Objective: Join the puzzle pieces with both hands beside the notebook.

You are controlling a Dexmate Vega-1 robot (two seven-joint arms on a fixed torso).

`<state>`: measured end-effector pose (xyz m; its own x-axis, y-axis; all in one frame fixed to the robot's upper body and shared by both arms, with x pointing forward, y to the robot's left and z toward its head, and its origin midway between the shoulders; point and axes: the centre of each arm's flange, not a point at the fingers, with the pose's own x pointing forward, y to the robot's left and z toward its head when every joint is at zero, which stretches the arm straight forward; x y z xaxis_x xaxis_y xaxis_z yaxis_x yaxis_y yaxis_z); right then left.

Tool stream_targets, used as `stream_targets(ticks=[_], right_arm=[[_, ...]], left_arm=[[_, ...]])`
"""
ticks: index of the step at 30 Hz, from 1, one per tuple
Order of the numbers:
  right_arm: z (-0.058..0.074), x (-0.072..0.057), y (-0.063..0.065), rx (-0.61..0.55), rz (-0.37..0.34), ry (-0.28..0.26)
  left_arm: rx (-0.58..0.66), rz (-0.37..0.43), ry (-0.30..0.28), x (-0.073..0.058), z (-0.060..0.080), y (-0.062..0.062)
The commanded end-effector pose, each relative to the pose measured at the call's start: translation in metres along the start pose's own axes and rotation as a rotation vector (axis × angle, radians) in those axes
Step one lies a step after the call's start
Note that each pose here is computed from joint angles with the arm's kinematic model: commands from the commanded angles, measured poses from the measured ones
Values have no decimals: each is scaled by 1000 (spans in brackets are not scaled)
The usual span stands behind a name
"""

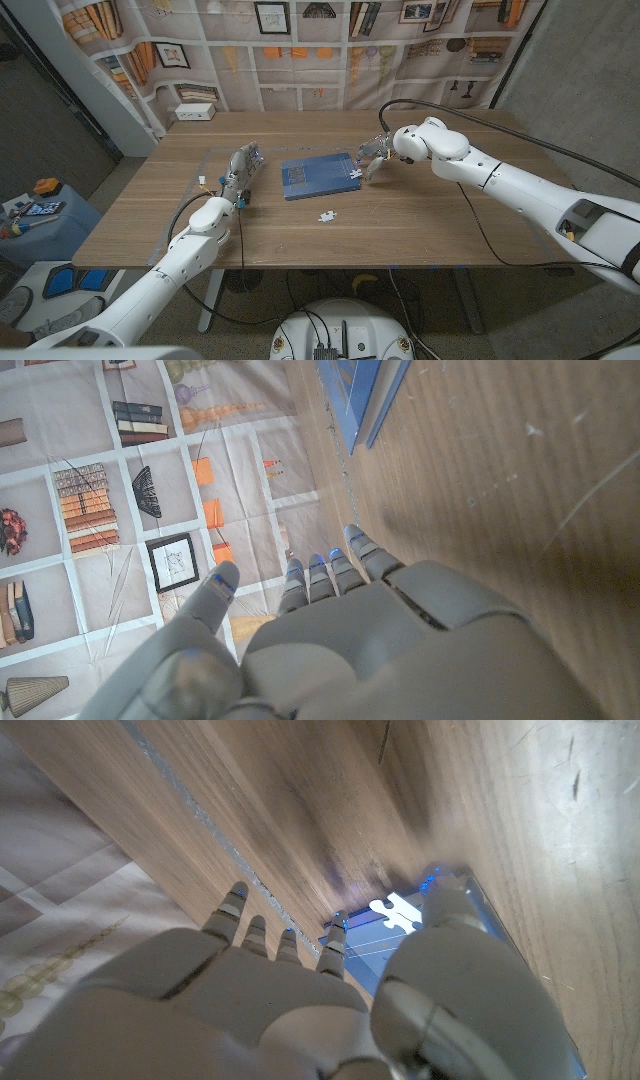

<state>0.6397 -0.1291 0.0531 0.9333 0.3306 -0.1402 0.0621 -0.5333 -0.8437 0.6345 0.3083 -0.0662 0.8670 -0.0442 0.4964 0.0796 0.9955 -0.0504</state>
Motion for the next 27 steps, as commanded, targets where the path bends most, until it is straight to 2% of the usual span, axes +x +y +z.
stream_targets(ticks=[1,12,27], right_arm=[[10,0,-7,-5,-32,3],[11,0,-8,24,-54,-1],[10,3,-3,27,-83,12]], left_arm=[[-6,-3,6,-1,-3,1],[-7,0,8,-2,-4,3],[-8,-5,17,0,-5,3]])
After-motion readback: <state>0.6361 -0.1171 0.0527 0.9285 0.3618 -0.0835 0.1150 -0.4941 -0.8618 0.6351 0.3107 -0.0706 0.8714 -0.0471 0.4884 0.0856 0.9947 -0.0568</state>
